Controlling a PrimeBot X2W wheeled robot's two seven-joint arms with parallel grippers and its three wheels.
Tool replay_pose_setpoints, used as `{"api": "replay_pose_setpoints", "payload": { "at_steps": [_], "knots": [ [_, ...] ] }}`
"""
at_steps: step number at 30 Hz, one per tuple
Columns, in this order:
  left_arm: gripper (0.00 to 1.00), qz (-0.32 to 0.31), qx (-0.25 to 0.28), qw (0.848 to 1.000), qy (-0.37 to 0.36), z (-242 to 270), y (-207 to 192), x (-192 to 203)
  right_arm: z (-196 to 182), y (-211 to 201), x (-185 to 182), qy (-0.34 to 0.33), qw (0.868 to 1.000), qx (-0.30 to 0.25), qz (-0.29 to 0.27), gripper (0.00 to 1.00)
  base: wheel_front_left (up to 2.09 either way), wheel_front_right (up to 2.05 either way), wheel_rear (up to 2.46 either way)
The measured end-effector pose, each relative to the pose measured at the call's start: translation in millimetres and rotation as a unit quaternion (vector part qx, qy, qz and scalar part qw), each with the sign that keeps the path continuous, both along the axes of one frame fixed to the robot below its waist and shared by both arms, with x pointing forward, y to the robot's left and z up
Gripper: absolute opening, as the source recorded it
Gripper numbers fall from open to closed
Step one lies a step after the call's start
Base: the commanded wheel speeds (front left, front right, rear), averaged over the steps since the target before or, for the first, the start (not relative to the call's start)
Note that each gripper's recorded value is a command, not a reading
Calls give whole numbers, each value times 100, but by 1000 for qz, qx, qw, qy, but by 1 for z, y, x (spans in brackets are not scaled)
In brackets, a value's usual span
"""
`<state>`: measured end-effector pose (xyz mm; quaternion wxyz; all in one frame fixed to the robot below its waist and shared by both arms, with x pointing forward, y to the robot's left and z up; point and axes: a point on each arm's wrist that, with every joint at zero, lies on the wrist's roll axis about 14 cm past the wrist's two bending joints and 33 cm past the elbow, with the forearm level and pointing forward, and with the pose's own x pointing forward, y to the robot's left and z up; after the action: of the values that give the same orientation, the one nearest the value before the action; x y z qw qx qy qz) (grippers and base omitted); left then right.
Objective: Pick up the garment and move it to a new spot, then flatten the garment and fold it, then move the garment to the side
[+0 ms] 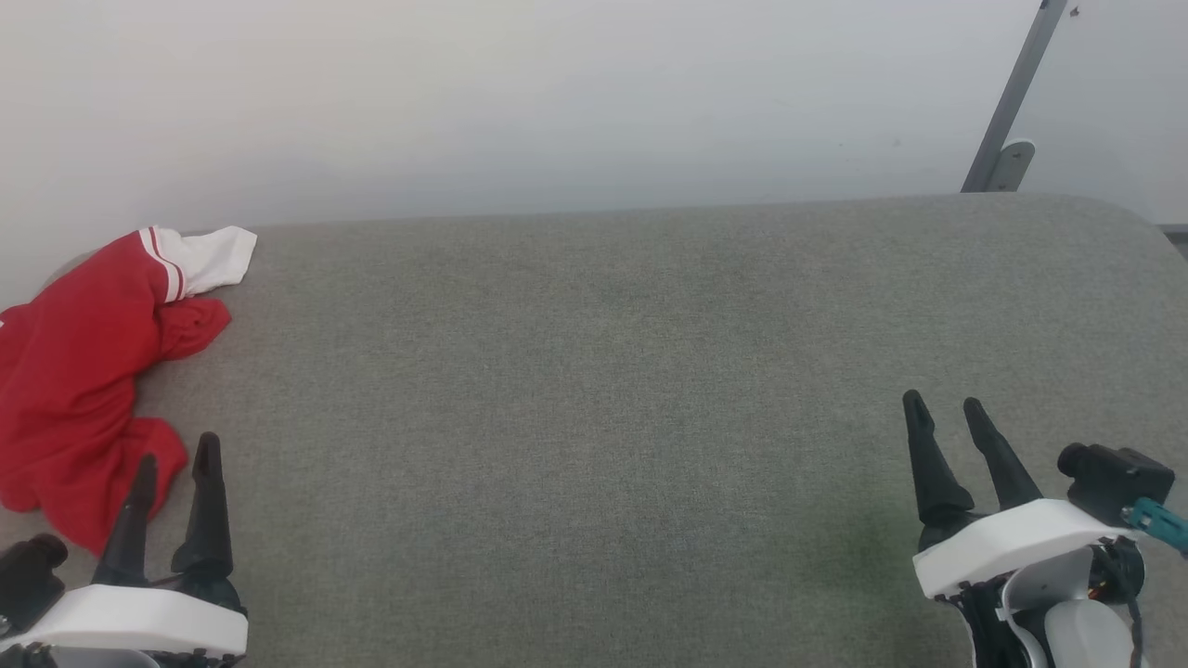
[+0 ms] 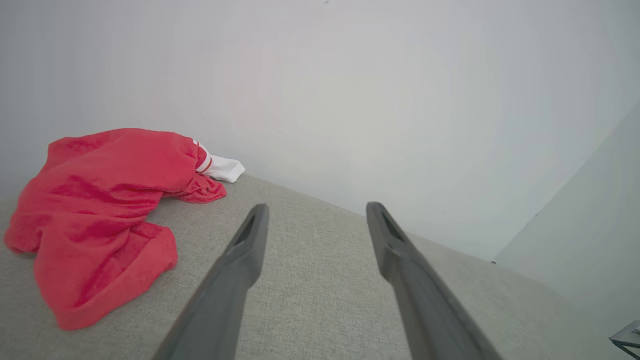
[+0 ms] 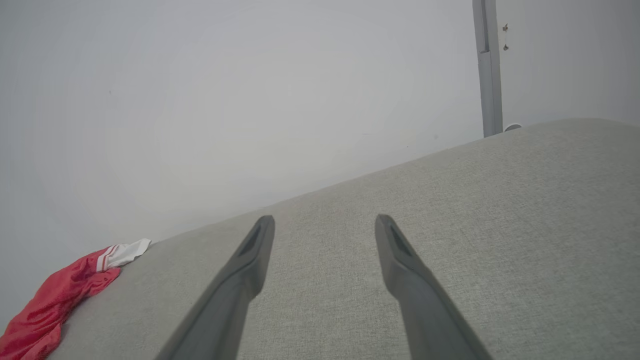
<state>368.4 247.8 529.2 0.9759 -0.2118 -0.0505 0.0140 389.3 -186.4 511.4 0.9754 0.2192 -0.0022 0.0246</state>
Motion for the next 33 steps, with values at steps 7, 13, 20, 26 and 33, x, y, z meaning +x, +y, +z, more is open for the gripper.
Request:
{"api": "replay_pose_setpoints", "payload": {
  "at_steps": [7, 13, 20, 26, 33],
  "knots": [
    [100, -12, 42, 999, -8, 5, -3, -2, 4, 2, 0, -10, 999, -37, 6, 100, 0, 0, 0],
    [100, -21, 70, 997, -16, 10, -5, -2, 10, 4, 2, -24, 997, -72, 10, 100, 0, 0, 0],
    [100, -32, 98, 994, -21, 11, -8, -4, 13, 4, 2, -32, 994, -105, 10, 100, 0, 0, 0],
    [100, -39, 120, 992, -28, 15, -9, -4, 16, 3, 2, -39, 990, -132, 9, 100, 0, 0, 0],
    [100, -43, 141, 989, -33, 17, -10, -5, 20, 4, 2, -46, 986, -157, 10, 100, 0, 0, 0]
  ]
}}
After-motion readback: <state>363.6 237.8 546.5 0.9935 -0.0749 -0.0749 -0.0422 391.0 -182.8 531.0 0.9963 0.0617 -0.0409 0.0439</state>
